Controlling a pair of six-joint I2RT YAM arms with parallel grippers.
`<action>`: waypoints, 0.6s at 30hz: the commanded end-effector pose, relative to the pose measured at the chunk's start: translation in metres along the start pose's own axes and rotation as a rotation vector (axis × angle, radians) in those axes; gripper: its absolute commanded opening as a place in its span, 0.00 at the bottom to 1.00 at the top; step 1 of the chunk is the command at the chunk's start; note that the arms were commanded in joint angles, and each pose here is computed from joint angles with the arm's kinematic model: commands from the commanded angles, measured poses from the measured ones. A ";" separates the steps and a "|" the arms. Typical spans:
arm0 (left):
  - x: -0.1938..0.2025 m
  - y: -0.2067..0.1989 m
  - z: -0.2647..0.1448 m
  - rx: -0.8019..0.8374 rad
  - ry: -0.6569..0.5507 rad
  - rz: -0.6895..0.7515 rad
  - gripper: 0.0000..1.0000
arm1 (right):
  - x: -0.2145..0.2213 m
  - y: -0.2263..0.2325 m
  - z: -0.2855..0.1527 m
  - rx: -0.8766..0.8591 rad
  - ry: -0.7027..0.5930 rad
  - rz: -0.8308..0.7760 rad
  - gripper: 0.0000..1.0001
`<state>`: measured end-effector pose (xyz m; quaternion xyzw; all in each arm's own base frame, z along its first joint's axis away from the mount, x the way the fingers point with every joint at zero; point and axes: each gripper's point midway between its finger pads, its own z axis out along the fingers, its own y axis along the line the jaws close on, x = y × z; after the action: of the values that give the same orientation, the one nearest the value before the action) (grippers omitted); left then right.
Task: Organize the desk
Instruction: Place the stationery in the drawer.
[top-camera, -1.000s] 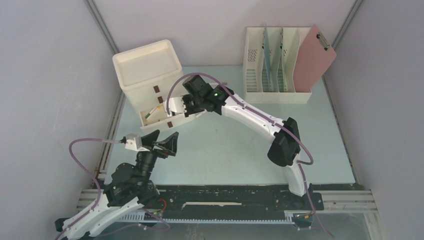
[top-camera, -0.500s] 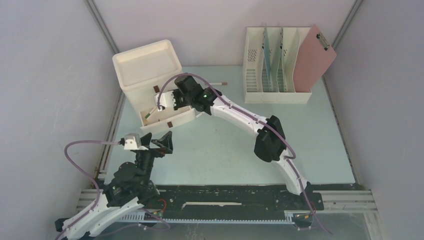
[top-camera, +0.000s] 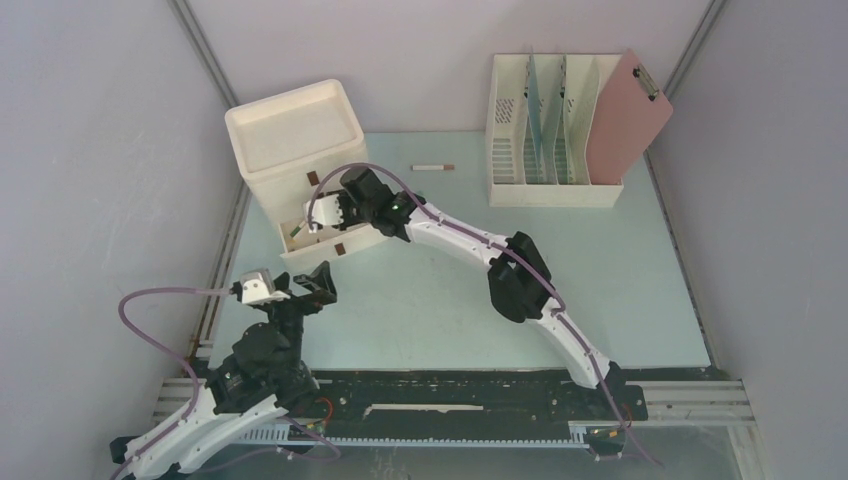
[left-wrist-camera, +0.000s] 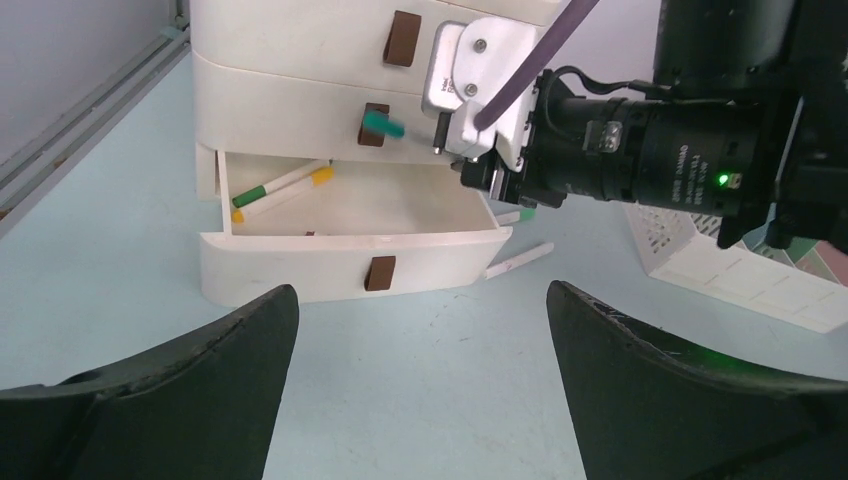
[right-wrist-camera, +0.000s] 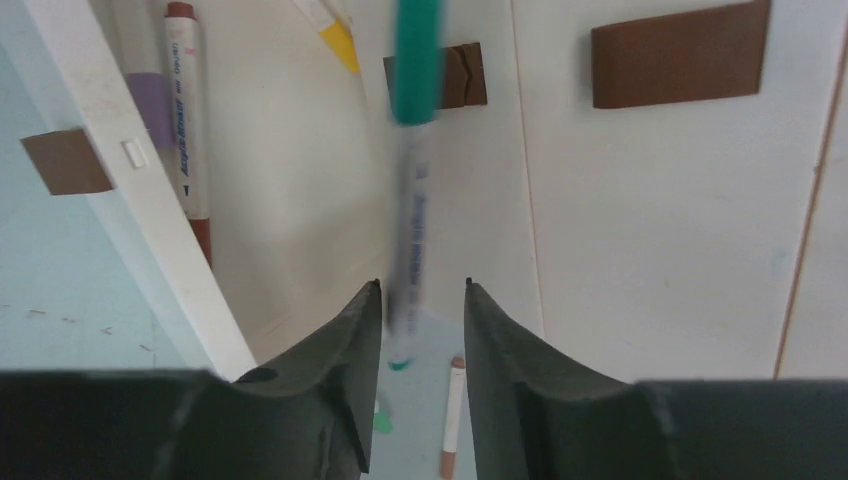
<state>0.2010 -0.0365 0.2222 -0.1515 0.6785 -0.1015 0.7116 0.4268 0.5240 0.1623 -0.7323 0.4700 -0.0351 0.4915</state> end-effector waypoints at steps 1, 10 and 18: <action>-0.042 0.020 -0.013 -0.009 -0.118 -0.241 1.00 | -0.014 -0.028 -0.001 0.120 -0.025 0.050 0.52; -0.040 -0.003 -0.015 0.112 -0.088 -0.255 1.00 | -0.033 -0.014 -0.070 -0.081 -0.091 0.298 0.67; -0.033 -0.058 -0.018 0.344 -0.042 -0.196 1.00 | -0.028 0.022 -0.195 -0.369 -0.165 0.596 0.70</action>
<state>0.1984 -0.0693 0.2273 -0.1041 0.6803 -0.1803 0.7027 0.3453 0.4598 0.1962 -0.6873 0.5889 0.1380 0.4022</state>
